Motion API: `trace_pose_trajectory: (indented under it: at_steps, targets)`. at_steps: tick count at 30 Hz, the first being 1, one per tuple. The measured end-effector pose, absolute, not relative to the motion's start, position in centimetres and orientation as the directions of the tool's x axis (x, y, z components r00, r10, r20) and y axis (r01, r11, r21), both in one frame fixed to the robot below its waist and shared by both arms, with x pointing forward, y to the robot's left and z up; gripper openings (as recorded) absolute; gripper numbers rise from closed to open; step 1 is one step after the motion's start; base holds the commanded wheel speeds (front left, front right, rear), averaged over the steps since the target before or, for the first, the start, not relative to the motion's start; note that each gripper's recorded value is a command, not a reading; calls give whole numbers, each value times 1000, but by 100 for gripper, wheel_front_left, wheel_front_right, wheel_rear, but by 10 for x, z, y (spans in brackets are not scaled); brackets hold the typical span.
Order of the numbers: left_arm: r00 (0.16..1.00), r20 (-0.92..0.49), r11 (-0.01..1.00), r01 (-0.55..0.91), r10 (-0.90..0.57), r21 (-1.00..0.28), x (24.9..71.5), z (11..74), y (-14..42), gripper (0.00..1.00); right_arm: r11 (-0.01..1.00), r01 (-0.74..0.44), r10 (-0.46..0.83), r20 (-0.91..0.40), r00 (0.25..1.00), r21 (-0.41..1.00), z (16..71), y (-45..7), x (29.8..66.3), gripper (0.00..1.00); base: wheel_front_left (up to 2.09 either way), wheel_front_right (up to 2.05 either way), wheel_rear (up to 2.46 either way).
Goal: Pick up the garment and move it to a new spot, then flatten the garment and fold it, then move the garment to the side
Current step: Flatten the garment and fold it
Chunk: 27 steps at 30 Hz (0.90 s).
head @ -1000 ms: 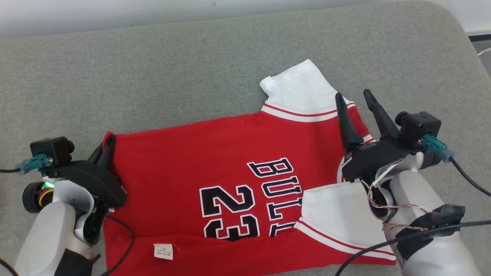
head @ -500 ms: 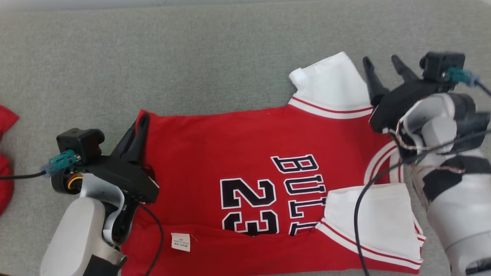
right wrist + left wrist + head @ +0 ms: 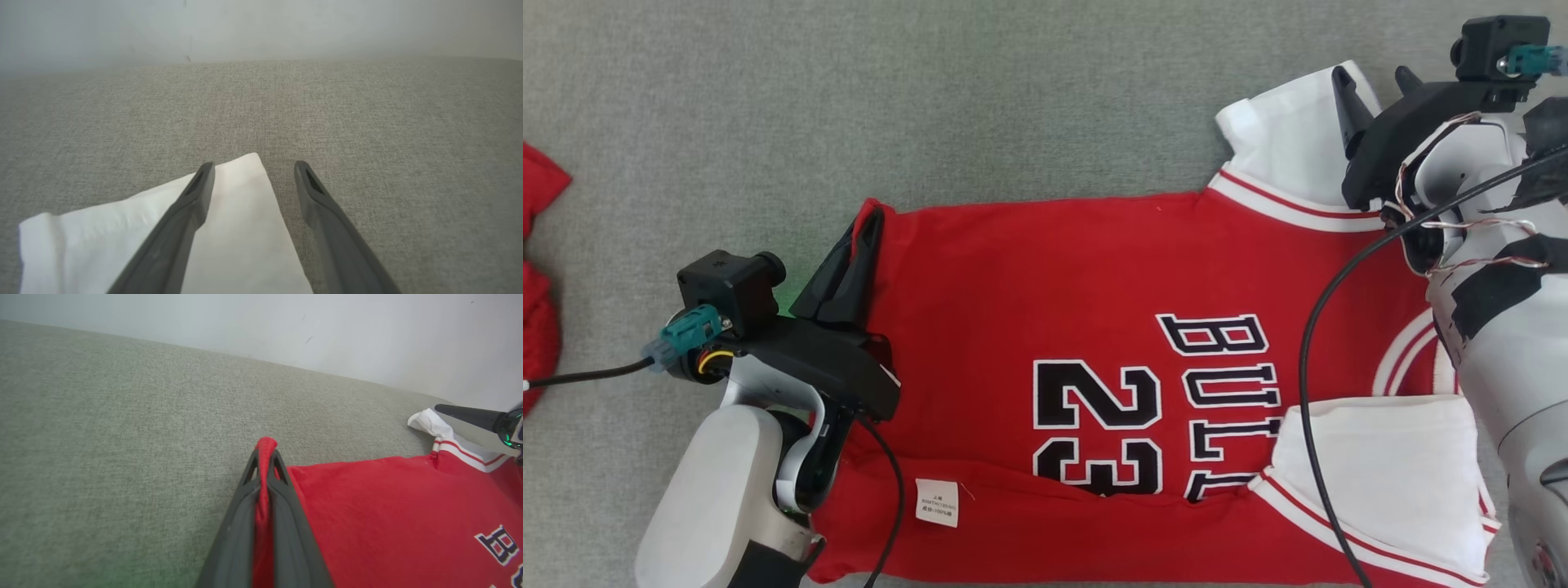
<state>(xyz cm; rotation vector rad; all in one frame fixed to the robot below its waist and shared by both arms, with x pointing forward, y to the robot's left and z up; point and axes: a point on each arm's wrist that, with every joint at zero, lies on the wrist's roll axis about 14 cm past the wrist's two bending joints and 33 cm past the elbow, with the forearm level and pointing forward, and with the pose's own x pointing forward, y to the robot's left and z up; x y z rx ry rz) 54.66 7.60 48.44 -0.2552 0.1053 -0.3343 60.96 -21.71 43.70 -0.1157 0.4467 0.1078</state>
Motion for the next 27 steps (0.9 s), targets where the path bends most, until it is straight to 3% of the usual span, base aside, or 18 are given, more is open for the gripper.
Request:
trace_pose_trajectory:
  at_steps: [6, 7, 8, 9, 10, 22, 27]
  targets:
    - [943, -83, 919, 289, -321, -267, 548, 472, 82, 0, 987, -126, 63, -480, 875, -99, 418, -218, 617, 100, 0, 0, 0]
    - [943, -86, 919, 288, -321, -267, 548, 470, 82, 0, 987, -125, 62, -487, 871, -99, 415, -218, 618, 94, 0, 0, 0]
    - [944, -88, 921, 284, -317, -267, 548, 469, 83, 0, 988, -122, 60, -487, 871, -98, 415, -218, 619, 40, 0, 0, 0]
    - [945, -88, 921, 283, -316, -267, 548, 469, 84, 0, 987, -122, 58, -487, 872, -100, 416, -218, 621, 7, 0, 0, 0]
    - [945, -88, 922, 283, -315, -266, 548, 468, 84, 0, 987, -124, 59, -481, 875, -105, 416, -218, 622, 0, 0, 0, 0]
    - [954, -68, 927, 265, -292, -267, 538, 478, 91, 0, 983, -127, 76, -332, 940, -134, 452, -218, 614, 0, 0, 0, 0]
    - [958, -63, 927, 252, -279, -277, 527, 484, 96, 0, 990, -118, 97, -238, 966, -74, 474, -214, 598, 0, 0, 0, 0]
